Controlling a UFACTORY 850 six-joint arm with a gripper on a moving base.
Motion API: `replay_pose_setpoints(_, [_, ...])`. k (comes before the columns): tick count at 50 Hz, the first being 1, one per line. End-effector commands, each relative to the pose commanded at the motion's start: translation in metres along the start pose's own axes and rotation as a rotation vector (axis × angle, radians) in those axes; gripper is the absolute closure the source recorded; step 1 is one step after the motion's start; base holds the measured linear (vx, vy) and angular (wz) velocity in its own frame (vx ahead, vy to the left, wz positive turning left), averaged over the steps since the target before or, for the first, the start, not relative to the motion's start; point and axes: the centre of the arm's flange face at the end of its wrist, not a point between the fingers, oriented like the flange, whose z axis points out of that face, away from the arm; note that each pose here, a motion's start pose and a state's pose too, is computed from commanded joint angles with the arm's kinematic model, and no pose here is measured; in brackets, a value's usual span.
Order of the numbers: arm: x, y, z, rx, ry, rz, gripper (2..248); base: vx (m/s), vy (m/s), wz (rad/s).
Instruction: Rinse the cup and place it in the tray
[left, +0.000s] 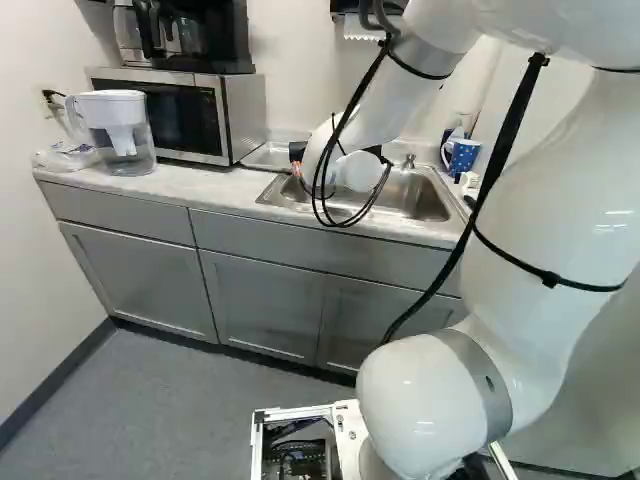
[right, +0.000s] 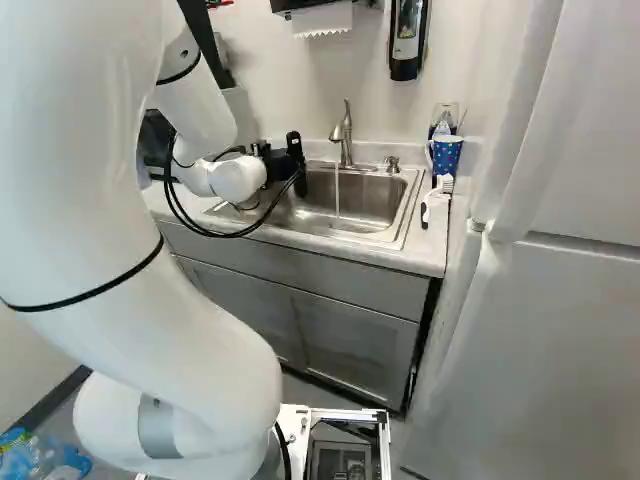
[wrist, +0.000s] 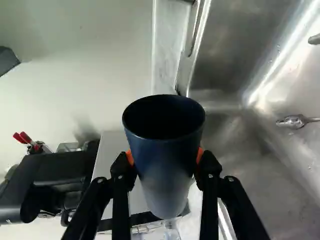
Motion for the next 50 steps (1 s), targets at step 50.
replay_pose_setpoints(50, [0.0000, 0.0000, 0.0000, 0.000, 0.000, -0.525, 125, 0.000, 0.000, 0.000])
